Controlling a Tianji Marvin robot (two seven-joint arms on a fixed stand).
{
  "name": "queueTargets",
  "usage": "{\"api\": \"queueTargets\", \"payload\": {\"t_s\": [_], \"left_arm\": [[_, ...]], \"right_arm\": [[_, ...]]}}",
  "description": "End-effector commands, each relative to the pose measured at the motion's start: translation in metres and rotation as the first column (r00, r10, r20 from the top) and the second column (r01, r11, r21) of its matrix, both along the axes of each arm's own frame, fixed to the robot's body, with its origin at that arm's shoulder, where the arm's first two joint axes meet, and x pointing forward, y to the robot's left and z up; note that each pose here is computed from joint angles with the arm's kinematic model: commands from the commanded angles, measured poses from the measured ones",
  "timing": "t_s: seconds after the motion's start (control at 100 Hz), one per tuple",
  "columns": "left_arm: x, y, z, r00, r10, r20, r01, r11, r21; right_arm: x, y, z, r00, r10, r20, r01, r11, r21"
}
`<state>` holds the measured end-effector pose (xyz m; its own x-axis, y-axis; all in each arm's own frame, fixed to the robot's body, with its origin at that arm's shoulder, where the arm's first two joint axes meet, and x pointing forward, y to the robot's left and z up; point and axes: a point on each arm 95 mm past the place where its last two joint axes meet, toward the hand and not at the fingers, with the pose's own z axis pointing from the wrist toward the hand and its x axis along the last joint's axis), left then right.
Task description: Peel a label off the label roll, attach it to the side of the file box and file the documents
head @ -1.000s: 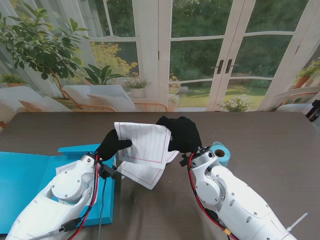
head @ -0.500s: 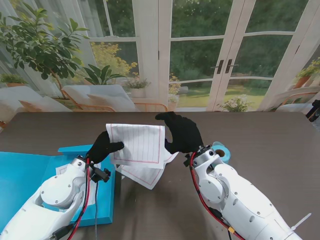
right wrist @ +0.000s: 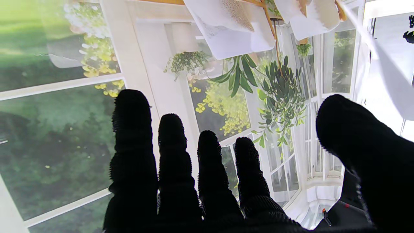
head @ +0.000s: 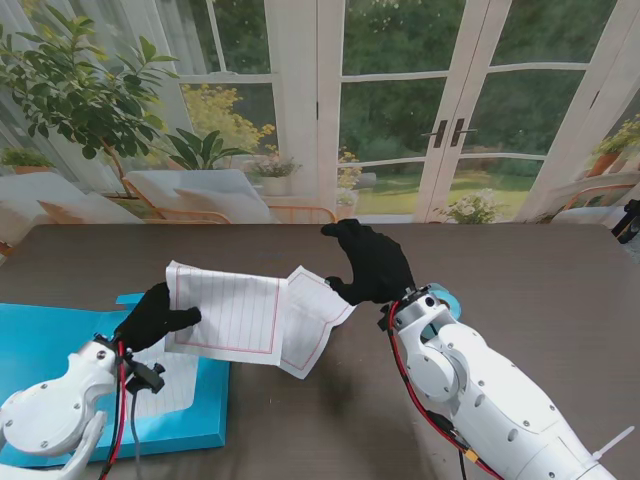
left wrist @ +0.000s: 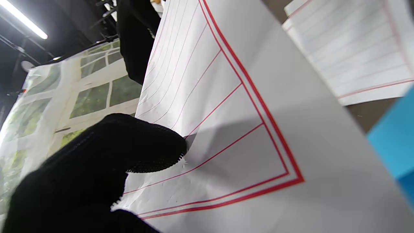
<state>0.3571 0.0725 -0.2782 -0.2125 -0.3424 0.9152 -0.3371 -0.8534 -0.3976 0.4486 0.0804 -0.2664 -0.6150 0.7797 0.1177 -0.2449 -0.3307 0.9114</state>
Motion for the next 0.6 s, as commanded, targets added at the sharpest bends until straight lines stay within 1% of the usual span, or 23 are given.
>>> {"api": "queueTargets", "payload": {"t_s": [0.0,0.12,0.27,0.38,0.59], "left_arm": [[-0.012,0.009,-0.014,0.999,0.015,-0.049,-0.014,1.0,0.012],[-0.028,0.025,-0.022,0.995,0.074,-0.072,-0.071,0.996,0.047],[-0.043,0.045,-0.031,0.983,0.163,-0.089,-0.157,0.985,0.074],[-0.051,0.058,-0.038,0.969,0.223,-0.104,-0.214,0.973,0.091],[-0.061,0.078,-0.053,0.937,0.311,-0.16,-0.294,0.948,0.125]], "right_arm": [[-0.003,0.002,-0.002,1.0,0.008,-0.017,-0.008,1.0,-0.008],[-0.005,0.003,-0.003,1.0,0.016,-0.023,-0.016,1.0,-0.011],[-0.007,0.006,-0.004,0.999,0.027,-0.03,-0.027,1.0,-0.011],[-0.008,0.007,-0.004,0.999,0.034,-0.036,-0.034,0.999,-0.014],[-0.01,0.008,-0.005,0.998,0.043,-0.044,-0.044,0.999,-0.017]]}}
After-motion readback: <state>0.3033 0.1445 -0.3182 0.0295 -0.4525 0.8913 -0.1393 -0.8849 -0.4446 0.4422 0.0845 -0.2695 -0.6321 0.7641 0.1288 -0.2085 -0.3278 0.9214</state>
